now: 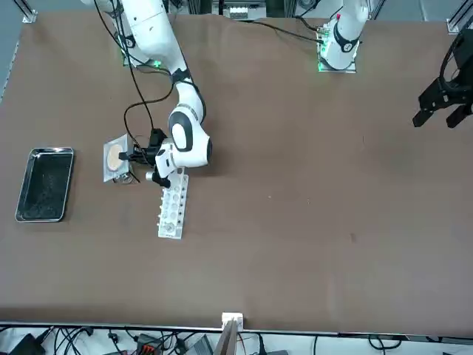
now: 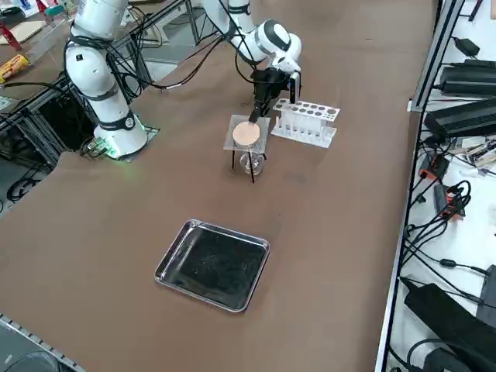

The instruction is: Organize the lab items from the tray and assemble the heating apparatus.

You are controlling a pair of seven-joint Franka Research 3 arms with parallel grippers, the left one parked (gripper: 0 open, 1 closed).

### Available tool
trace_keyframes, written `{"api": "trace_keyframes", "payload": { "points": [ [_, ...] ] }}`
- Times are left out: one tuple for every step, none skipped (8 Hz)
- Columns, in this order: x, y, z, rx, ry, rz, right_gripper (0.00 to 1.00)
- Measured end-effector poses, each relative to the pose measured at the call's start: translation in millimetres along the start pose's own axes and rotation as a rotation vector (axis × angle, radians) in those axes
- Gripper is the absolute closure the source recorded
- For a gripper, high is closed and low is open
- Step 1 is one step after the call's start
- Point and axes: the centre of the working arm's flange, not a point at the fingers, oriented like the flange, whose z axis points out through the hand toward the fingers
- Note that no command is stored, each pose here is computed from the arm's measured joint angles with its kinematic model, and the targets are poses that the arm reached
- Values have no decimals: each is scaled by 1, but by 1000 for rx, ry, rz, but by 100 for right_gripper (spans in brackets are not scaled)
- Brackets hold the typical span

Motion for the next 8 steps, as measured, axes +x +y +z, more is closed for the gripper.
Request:
{"api": "trace_keyframes", "payload": {
  "points": [
    [0,0,1,-1,-2,0,84],
    [1,0,3,-3,-6,1,76],
    [2,0,5,-3,-9,2,73],
    [2,1,6,-4,-11,2,66],
    [2,0,6,-4,-13,2,63],
    [2,0,7,-4,-14,1,59],
    [2,-1,7,-5,-15,0,55],
    [2,-2,8,-5,-16,-1,48]
  ]
}}
